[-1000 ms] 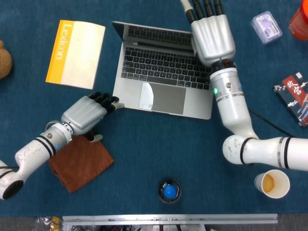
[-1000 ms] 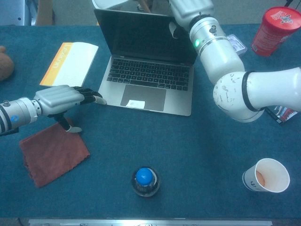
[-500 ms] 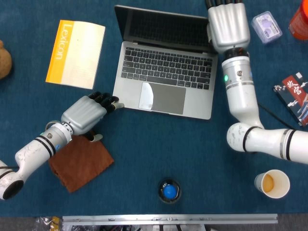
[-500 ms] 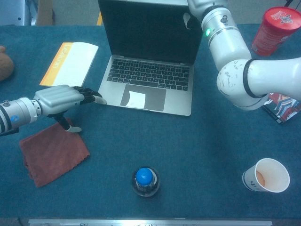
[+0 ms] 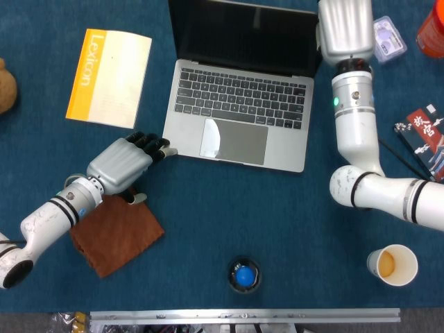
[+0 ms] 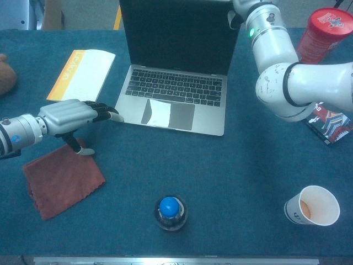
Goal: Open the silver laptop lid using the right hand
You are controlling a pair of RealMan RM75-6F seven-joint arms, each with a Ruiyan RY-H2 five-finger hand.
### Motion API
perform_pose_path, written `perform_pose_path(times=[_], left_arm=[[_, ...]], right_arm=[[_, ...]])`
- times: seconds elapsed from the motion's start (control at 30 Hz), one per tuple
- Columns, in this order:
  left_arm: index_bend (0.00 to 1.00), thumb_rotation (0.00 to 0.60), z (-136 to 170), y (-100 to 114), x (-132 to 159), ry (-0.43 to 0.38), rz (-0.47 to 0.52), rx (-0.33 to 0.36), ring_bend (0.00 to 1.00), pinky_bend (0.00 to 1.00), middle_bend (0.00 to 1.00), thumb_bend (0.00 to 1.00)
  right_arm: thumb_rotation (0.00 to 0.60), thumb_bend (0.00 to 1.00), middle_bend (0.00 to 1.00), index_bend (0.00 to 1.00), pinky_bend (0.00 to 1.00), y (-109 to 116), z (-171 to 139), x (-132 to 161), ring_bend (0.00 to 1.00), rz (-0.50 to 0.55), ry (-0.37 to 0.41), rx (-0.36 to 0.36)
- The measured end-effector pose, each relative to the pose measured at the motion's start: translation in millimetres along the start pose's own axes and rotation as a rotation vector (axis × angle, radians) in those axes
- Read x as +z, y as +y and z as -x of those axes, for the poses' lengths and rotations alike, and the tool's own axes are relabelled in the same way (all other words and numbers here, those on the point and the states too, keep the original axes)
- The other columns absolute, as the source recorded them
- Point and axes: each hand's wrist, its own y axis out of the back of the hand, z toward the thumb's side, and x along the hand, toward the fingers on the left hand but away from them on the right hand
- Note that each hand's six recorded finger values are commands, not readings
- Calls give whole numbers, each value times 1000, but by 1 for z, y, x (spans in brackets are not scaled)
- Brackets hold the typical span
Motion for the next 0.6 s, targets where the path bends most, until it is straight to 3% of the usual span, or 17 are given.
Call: perform_pose_path(times=[0.43,0.6], left_arm=[[101,526,14,21,-9,32,11,64,51,92,67,224],[116,600,27,33,-21,76,23,115,51,92,74,224]], right_arm=[[600,424,114,19,15,22,-27,15,0,82,121,-18],[600,424,114,19,14,30,-37,4,0,125,134,-20]])
